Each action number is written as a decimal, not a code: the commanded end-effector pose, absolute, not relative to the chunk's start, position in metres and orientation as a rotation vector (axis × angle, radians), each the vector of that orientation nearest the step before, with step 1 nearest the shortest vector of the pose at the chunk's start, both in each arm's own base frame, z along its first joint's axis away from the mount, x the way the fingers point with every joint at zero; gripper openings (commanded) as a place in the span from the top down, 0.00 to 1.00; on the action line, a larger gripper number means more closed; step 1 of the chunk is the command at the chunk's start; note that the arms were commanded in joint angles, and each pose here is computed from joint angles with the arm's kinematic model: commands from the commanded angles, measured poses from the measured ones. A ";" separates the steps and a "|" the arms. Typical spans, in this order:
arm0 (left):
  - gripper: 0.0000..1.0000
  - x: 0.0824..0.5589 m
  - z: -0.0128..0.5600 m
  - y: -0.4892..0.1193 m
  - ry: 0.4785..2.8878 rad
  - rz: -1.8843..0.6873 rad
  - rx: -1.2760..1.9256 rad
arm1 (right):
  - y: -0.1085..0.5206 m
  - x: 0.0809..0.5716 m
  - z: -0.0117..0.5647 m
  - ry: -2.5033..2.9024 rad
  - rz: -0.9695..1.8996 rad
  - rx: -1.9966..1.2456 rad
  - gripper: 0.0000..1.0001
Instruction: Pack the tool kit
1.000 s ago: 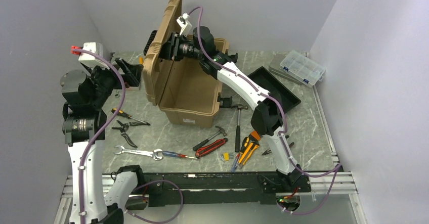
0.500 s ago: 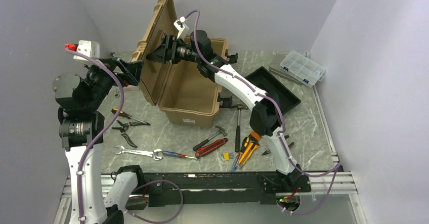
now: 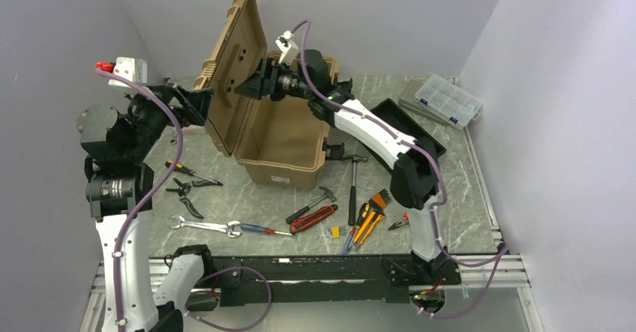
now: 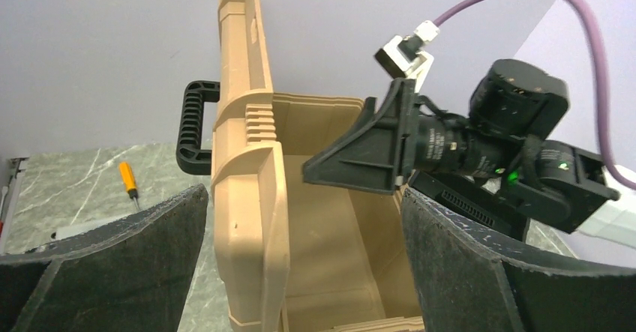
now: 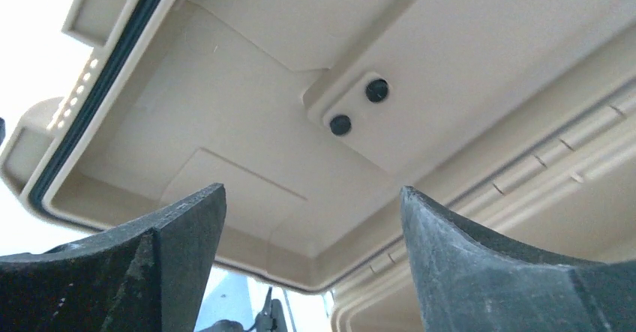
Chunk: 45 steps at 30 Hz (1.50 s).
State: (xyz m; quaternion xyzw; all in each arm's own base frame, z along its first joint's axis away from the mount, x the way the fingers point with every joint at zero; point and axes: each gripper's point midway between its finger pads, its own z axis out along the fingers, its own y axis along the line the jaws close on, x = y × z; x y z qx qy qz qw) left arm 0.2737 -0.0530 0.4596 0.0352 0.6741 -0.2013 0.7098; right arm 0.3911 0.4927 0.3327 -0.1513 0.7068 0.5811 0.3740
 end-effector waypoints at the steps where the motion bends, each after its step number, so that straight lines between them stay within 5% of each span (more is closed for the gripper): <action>1: 0.01 0.260 0.479 -0.068 1.438 -0.522 0.138 | 0.433 0.398 0.389 1.700 1.341 -0.313 0.10; 11: 0.01 0.222 0.467 -0.134 1.511 -0.797 0.259 | 0.322 0.395 0.329 1.907 0.923 -0.151 0.09; 20: 0.03 0.217 0.373 -0.207 1.800 -0.793 0.344 | 0.233 0.366 0.286 1.985 0.732 -0.005 0.09; 30: 0.05 0.193 0.243 -0.240 2.142 -0.682 0.301 | 0.211 0.341 0.249 2.057 0.680 -0.003 0.10; 45: 0.04 0.205 0.139 -0.225 2.237 -0.531 0.104 | 0.207 0.326 0.212 2.108 0.701 0.029 0.10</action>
